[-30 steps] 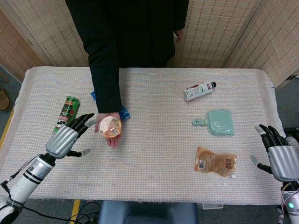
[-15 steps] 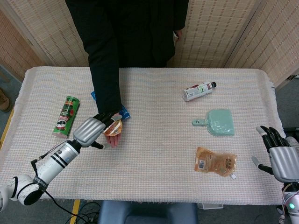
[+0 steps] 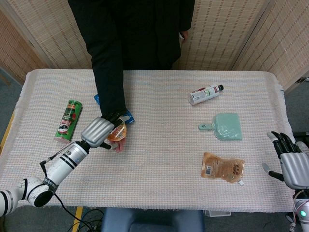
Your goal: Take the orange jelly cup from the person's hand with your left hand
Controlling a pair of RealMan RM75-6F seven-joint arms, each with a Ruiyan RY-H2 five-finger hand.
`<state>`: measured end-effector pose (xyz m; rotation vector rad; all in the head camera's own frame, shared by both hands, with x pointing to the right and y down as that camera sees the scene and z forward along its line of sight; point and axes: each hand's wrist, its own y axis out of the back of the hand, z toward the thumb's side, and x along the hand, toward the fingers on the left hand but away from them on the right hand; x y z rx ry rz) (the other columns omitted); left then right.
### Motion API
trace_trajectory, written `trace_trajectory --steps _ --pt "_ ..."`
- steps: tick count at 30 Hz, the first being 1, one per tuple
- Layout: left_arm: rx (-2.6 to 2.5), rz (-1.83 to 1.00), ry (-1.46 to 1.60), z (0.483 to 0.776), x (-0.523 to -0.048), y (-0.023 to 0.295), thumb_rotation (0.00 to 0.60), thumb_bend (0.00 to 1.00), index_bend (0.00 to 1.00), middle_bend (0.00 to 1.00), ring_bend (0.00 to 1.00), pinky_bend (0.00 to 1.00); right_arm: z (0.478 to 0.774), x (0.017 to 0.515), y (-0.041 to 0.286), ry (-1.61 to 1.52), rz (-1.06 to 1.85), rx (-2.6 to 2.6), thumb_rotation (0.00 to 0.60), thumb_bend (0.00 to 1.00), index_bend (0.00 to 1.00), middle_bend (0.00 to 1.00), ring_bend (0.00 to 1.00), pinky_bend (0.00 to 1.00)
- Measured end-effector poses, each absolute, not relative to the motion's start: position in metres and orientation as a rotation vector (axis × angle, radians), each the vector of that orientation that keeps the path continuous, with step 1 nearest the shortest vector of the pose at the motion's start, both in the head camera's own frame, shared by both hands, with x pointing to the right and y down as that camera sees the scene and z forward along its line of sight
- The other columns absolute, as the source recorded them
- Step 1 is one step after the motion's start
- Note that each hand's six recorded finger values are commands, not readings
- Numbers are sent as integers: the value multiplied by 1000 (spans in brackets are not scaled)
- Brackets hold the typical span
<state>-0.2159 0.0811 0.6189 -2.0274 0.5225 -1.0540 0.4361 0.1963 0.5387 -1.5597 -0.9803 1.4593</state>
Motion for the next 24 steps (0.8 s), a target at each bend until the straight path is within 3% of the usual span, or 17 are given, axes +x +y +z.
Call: trace_trajectory --steps 5,13,18,24 --pt "-2015 -1051 513 624 -210 80 600 236 290 14 23 245 539 437 197 -985 1461 -1560 600 246 52 89 115 251" --pt "-1947 -1018 612 629 -212 69 600 260 546 318 343 632 538 442 200 -999 1474 -1553 600 246 52 89 115 251" --pt "-1965 -984 668 627 -215 68 600 260 569 417 427 728 537 440 199 -1000 1464 -1553 600 247 52 89 115 251" --pt "-1975 -931 691 610 -225 75 600 260 562 445 441 742 536 438 200 -1000 1458 -1555 600 248 52 89 115 251"
